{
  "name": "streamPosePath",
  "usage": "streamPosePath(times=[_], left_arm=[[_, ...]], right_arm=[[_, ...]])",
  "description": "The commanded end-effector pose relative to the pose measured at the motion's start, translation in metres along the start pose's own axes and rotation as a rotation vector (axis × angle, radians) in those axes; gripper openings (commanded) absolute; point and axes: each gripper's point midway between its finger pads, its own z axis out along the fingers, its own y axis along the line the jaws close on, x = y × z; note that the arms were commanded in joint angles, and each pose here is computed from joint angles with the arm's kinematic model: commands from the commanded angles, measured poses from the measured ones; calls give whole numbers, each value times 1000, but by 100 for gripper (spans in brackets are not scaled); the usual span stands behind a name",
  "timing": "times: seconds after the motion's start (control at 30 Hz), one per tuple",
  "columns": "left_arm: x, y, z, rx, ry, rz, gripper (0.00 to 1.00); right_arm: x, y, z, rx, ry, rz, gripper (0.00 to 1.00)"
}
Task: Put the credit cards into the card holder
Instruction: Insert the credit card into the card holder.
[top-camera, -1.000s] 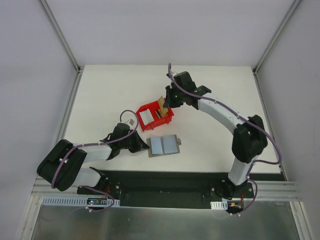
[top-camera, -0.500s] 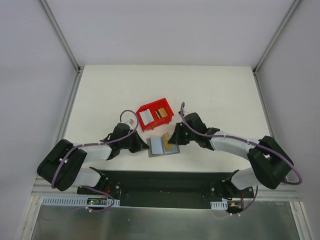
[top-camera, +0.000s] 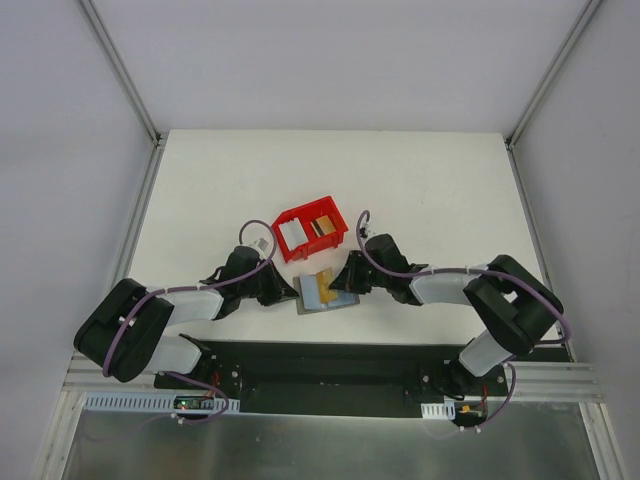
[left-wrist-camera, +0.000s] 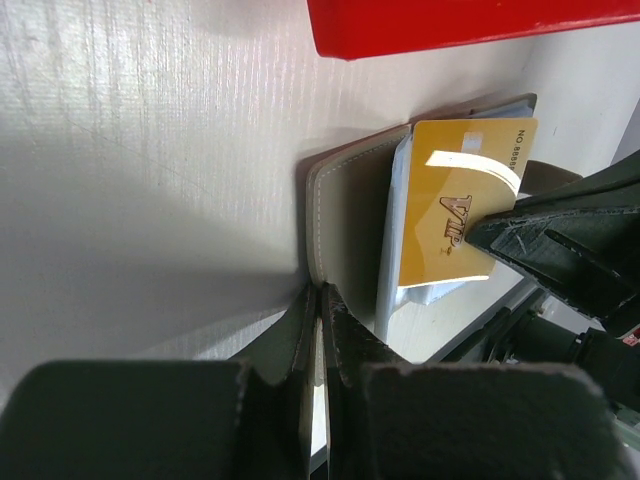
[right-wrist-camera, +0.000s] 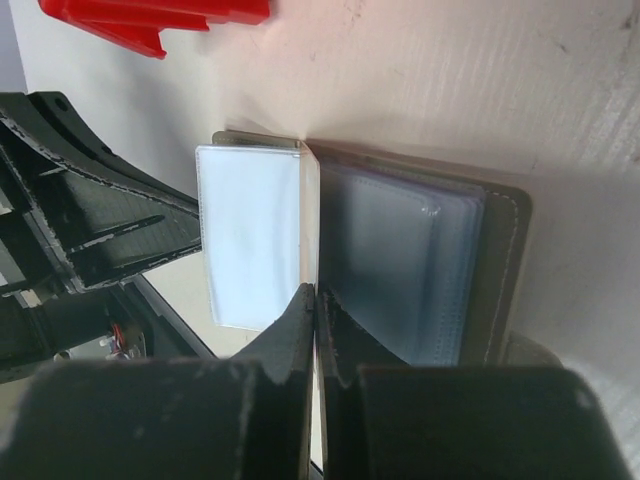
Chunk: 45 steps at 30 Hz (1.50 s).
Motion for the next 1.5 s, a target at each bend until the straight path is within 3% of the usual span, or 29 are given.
streamPosePath(times=[0.0,0.27,0.47,0.8,1.07,1.2,1.47], left_arm=[[23,43,-2,-151,53,-21,0],[23,44,-4,-151,43,-23,0],[22,44,-3,-153,45,-21,0],[23,46,-3,-156,45,-24,0],[22,49,-4,-173,33,-26,0],[21,47,-3,-166,35,-22,0],[21,45,-3,-160,33,-28,0]], right_arm=[[4,1,5,-26,1,7,0],[15,-16,-7,45,3,-9,0],[35,-17,2,45,73,-11,0],[34,-9,15,17,74,-1,0],[35,-20,1,55,65,24,1],[46,-6,9,6,160,25,2],[48,19,26,-22,184,10,11]])
